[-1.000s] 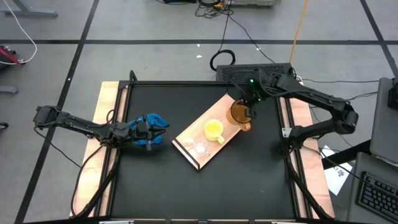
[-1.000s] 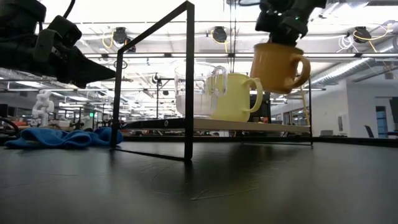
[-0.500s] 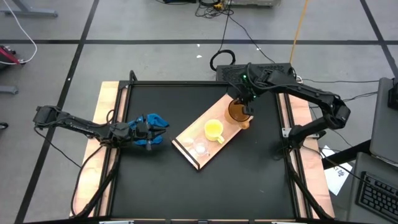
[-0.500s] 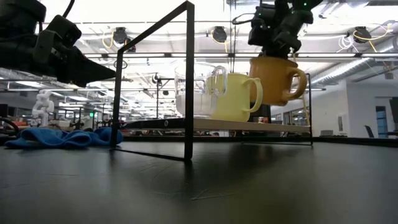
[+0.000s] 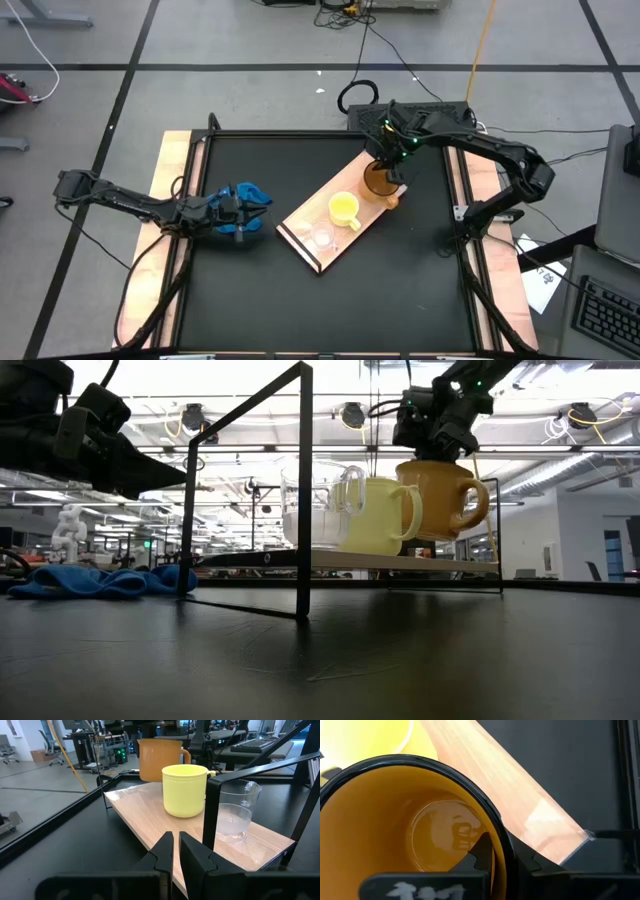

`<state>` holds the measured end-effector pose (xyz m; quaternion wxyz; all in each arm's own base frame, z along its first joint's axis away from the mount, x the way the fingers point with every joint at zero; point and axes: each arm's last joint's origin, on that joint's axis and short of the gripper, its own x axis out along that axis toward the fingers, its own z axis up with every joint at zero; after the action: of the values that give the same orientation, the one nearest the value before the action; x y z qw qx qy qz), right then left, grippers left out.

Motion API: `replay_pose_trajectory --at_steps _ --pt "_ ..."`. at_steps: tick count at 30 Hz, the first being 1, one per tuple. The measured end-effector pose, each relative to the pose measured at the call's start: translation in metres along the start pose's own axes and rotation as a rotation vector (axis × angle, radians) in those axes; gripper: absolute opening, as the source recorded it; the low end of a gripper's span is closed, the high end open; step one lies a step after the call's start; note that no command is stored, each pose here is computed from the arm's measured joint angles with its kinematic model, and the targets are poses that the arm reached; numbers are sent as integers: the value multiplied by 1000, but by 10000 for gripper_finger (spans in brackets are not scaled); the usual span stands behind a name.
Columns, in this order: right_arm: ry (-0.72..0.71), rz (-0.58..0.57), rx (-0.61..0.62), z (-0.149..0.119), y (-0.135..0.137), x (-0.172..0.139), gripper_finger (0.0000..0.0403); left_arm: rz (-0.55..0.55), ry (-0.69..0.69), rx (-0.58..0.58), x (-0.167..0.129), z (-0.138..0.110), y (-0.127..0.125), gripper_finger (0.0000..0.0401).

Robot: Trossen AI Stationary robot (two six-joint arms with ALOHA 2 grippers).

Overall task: Stack small to large cups/mugs on shelf
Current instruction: Put the orange mug on the shelf

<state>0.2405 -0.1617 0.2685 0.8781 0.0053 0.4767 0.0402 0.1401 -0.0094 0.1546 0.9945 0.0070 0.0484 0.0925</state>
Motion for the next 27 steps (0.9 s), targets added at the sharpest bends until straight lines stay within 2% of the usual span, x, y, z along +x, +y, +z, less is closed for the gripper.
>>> replay_pose_trajectory --at_steps 19,27 --pt "10 15 74 1 -4 11 16 0 -1 3 0 0 0 33" --pt "10 24 44 3 2 15 16 0 -10 0 0 1 0 33"
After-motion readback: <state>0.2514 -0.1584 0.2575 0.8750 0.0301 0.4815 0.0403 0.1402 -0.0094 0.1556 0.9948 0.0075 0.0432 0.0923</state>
